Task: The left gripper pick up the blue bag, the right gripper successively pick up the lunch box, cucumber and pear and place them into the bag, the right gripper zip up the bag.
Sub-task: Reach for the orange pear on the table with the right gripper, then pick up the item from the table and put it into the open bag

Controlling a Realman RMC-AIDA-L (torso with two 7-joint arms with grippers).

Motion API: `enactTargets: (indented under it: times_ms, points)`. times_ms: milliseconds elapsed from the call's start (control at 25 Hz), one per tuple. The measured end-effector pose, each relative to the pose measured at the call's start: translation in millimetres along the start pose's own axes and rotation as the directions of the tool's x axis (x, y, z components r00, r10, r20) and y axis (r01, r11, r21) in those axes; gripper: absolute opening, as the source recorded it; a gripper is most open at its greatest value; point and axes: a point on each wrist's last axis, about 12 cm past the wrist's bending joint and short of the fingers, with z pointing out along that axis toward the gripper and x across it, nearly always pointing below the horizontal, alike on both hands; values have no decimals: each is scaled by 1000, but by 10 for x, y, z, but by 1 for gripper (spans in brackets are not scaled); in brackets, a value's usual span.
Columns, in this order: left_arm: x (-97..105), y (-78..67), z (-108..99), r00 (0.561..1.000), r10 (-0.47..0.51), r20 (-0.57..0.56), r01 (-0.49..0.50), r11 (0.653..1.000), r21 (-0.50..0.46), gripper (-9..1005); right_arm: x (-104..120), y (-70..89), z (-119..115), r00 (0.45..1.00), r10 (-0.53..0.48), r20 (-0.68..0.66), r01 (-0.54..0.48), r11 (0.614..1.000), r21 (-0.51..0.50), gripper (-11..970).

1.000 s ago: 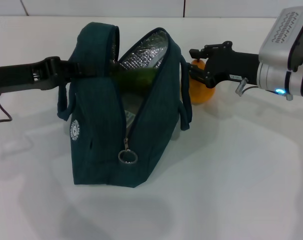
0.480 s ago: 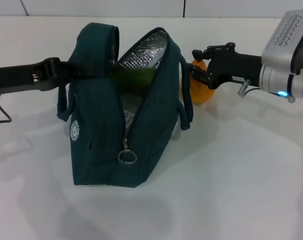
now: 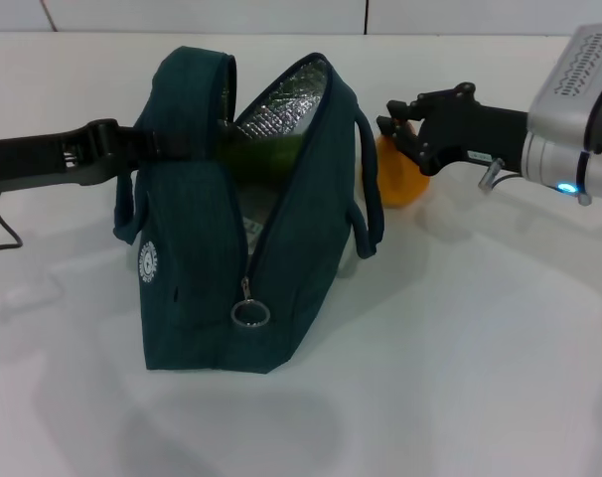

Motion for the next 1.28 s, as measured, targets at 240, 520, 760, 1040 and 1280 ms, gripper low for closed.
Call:
enactTargets:
  times_ms: [240,520,760,1040,1280]
  points:
    - [4,-1,-2,1000,-1,-1,1,1000,1,50,17,-4,-33,1000,-1,11,1,1000,15,139]
    - [9,-1,-5,1000,0,-3,0,1000,3,50,17,-7,-59,1000,-3,23,2,1000,24,66]
    - [22,-5,1,1000,-2,-6,2,1000,8,50,30,-15,-148,999,-1,52,-2,999,52,44]
    - [62,-56,-41,1000,5,9,-5,998,60,50,-112,-21,-282,988,-17,154,8,998,63,56]
    - [72,-56,-45,1000,6,10,-6,998,62,50,-229,-28,-344,978,-23,208,11,998,55,66]
